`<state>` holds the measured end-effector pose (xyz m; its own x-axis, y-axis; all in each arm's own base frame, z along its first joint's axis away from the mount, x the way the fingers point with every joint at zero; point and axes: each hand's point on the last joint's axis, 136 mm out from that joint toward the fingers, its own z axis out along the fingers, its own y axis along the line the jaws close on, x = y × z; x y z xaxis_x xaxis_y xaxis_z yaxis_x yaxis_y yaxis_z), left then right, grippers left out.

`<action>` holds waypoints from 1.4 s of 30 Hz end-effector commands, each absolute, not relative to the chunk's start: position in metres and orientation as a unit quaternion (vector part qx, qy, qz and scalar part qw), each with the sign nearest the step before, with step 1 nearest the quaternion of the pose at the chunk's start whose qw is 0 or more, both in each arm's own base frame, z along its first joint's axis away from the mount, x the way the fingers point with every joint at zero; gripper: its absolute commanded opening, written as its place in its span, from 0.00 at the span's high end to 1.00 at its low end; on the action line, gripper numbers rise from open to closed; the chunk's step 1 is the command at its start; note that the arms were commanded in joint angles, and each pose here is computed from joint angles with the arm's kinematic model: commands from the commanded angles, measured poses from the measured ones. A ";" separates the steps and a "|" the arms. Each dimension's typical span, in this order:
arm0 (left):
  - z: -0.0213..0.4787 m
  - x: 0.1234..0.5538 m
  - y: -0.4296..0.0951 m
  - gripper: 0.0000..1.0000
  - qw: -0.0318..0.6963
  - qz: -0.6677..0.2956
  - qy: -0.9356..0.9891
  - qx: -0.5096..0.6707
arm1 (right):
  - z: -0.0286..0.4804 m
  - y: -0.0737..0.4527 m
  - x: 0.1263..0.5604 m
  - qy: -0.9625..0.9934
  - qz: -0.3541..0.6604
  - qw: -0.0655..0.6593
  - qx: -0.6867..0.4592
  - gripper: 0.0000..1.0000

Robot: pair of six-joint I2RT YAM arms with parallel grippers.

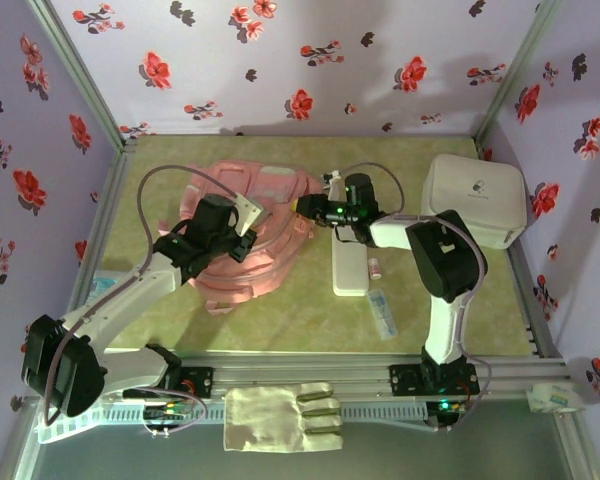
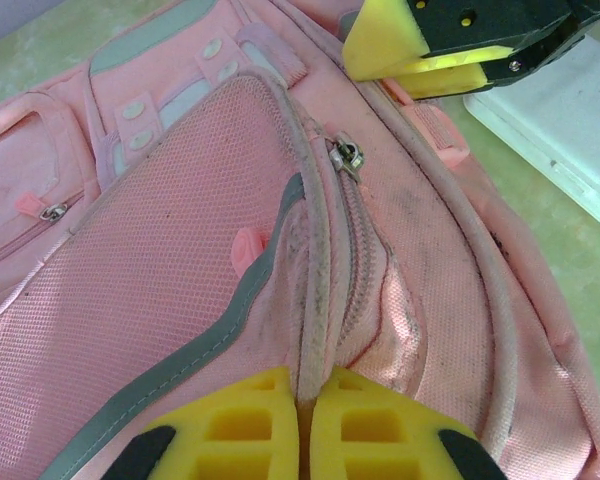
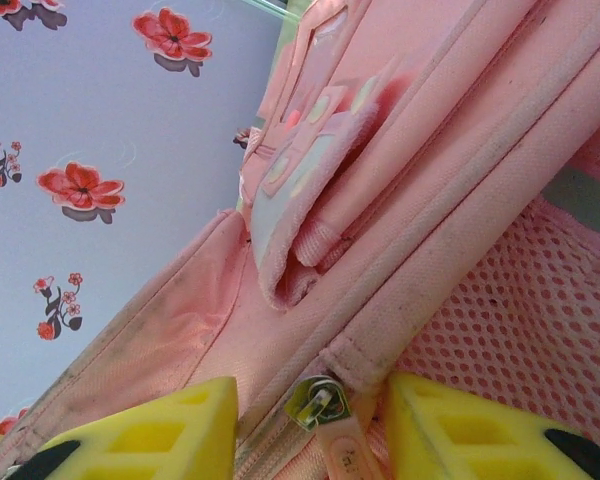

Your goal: Pack the student bag

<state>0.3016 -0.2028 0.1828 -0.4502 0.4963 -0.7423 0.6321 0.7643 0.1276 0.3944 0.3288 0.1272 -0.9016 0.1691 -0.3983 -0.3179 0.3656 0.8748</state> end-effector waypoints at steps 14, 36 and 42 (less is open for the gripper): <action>0.211 0.308 -0.210 1.00 0.454 -0.108 0.825 0.319 | 0.139 0.324 0.387 0.799 0.542 0.248 -0.080 0.85; 0.188 0.321 -0.217 1.00 0.432 -0.112 0.843 0.302 | 0.121 0.308 0.344 0.860 0.429 0.238 -0.137 0.97; 0.178 0.331 -0.232 1.00 0.422 -0.132 0.846 0.298 | 0.112 0.316 0.307 0.877 0.375 0.231 -0.191 0.97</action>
<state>0.3045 -0.2168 0.1537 -0.5126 0.4822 -0.7104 0.6474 0.7605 0.0491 0.3324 0.3192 0.1191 -0.8373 -0.0627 -0.5432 -0.4610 0.6151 0.6396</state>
